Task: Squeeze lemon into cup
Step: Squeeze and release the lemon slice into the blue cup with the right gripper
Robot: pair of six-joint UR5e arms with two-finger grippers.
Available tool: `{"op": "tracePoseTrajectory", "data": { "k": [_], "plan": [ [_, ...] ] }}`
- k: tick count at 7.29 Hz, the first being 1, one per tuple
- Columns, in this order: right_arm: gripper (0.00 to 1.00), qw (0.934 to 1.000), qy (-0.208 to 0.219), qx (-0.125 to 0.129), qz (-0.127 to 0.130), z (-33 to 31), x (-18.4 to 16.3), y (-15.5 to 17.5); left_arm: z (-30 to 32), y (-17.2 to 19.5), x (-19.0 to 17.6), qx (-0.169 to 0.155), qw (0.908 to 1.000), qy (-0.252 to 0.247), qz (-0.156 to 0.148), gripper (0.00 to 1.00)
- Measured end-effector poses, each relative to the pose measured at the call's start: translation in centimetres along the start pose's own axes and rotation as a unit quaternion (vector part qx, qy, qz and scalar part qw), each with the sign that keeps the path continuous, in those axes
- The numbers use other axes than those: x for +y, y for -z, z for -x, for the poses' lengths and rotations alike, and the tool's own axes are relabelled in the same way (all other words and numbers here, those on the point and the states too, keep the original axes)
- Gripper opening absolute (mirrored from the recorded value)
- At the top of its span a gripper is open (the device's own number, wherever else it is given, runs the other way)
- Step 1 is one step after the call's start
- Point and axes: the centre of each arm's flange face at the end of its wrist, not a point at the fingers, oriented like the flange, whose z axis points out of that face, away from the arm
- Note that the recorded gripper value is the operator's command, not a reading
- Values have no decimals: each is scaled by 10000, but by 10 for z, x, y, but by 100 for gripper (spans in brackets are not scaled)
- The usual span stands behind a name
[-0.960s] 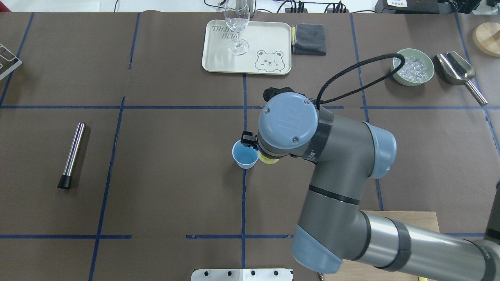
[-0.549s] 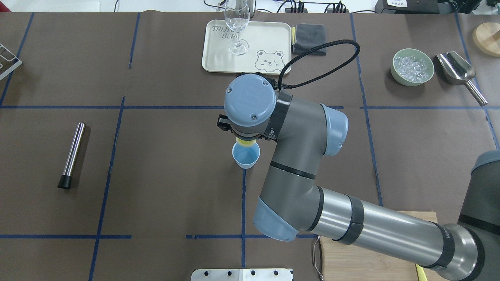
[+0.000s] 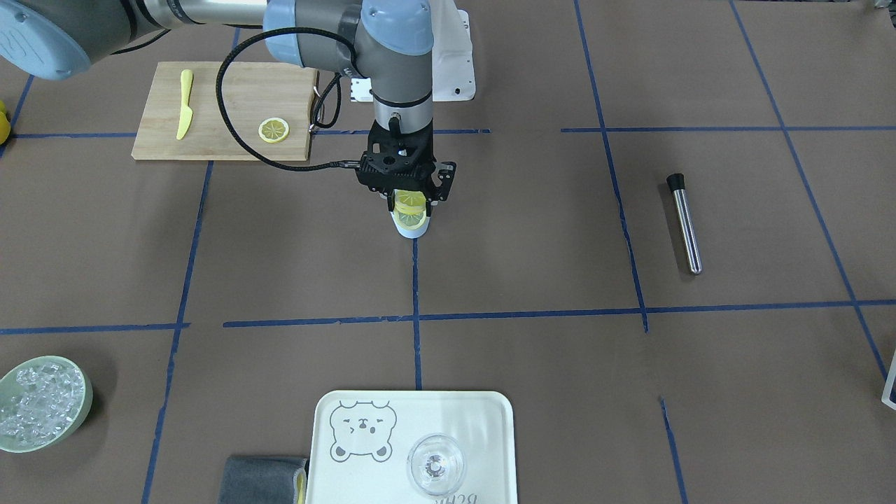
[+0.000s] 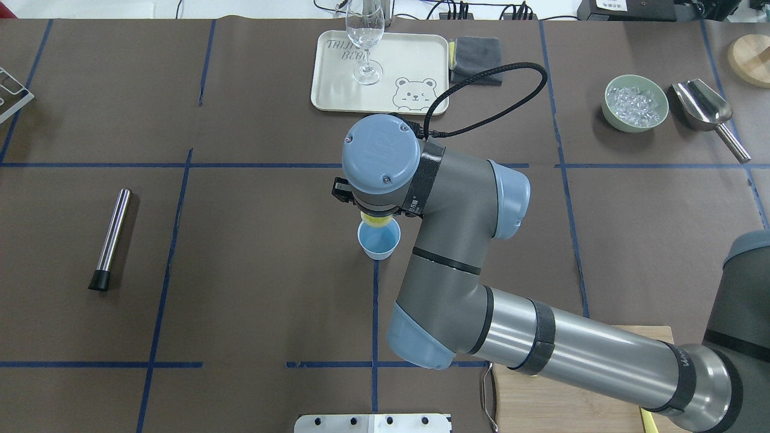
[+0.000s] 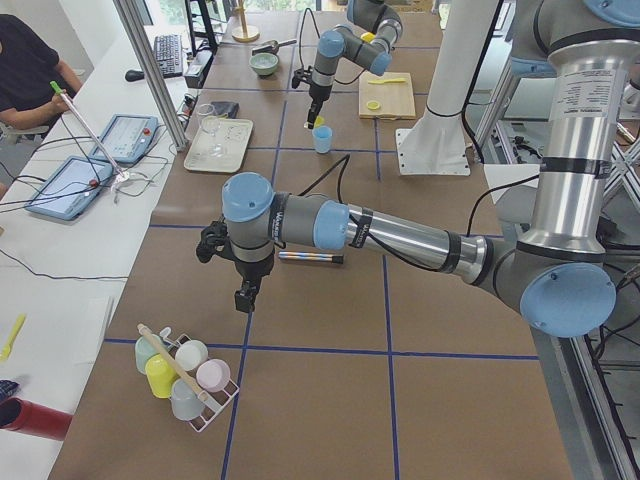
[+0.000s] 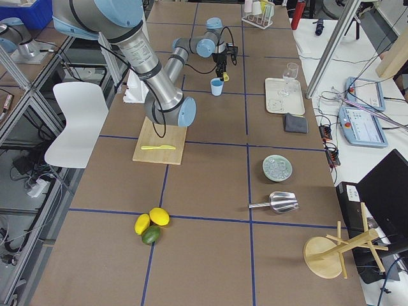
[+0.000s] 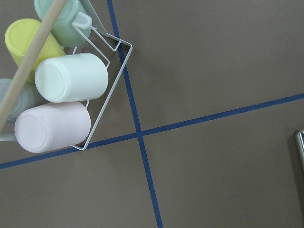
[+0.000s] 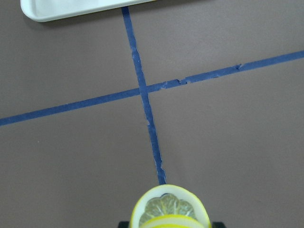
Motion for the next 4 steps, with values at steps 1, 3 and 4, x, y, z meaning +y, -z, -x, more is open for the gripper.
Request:
{"op": "tracePoseTrajectory", "data": {
  "k": [1, 3, 4],
  "plan": [
    [64, 10000, 12, 13, 26, 0, 5, -2, 0, 0, 0, -1, 10000, 0, -2, 100],
    [64, 10000, 45, 17, 71, 1, 13, -5, 0, 0, 0, 5, 10000, -7, -8, 100],
    [68, 9999, 52, 19, 84, 1, 15, -5, -1, 0, 0, 8, 10000, -7, -9, 100]
  ]
}}
